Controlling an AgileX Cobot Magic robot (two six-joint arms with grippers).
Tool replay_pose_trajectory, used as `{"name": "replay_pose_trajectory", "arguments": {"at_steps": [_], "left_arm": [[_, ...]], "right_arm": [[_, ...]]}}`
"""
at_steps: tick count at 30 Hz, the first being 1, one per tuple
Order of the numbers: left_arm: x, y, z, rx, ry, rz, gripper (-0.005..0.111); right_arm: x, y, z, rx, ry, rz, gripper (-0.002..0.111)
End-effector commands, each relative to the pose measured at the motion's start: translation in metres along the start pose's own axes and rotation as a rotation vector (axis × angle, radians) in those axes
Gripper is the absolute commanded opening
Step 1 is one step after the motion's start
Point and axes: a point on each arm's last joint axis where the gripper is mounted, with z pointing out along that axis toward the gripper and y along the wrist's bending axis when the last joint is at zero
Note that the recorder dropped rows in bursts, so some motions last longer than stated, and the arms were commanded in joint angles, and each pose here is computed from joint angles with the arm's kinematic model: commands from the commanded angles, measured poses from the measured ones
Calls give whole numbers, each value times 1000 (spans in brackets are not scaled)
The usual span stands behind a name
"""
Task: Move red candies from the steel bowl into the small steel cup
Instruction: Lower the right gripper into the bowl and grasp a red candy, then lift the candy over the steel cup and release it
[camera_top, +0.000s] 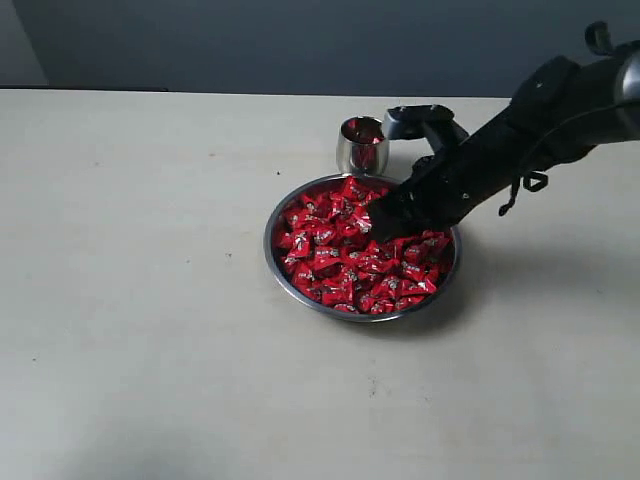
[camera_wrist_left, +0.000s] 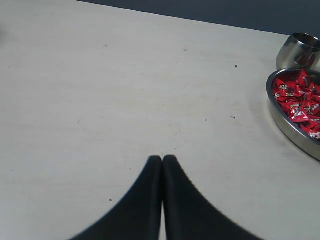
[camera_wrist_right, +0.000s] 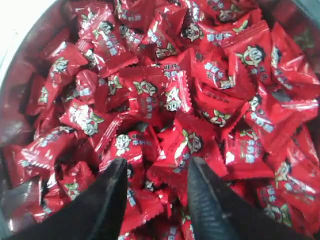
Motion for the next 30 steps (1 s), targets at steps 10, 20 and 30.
{"name": "replay_pose_trajectory", "arguments": {"at_steps": [10, 20, 30], "left_arm": [[-1, 0, 0, -4, -10, -2, 0], [-1, 0, 0, -4, -10, -2, 0], [-1, 0, 0, -4, -10, -2, 0]], "right_arm": [[-29, -2, 28, -26, 101, 31, 0], [-70, 13, -31, 62, -145, -61, -1], [-130, -21, -32, 148, -346, -60, -1]]}}
